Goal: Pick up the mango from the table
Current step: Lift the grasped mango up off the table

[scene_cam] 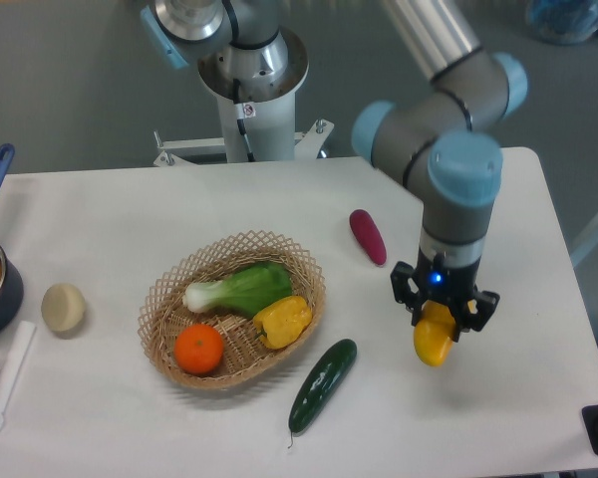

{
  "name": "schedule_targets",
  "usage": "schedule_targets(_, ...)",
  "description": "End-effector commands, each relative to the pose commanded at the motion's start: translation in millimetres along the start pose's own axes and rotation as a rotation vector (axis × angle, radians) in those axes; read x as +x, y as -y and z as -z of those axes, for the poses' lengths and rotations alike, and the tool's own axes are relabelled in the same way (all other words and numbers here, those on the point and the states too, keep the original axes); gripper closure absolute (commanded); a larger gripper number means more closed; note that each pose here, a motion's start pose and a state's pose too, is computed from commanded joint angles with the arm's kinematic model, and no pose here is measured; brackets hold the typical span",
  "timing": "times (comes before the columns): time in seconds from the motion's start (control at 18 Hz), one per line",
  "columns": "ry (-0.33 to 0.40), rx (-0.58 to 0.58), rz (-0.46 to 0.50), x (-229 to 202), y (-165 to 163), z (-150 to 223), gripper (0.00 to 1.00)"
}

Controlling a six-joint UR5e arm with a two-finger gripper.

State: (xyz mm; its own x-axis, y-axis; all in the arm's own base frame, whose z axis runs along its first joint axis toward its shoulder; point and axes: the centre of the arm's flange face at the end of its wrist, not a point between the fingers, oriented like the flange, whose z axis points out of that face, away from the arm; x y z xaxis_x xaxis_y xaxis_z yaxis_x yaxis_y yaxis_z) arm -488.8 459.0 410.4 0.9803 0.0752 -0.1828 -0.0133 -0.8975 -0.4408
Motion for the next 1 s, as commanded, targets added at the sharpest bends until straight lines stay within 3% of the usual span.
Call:
schedule_targets(0.22,-0.004,0.129,0.094,2.2,24.7,45.0,0.64)
schedule_targets(0.5,0.019,0.196,0.195,-10.1,36.2,79.4,0.64)
schedule_targets(1.0,0.021,0.203,0.225,-10.2,40.3,83.7,0.64)
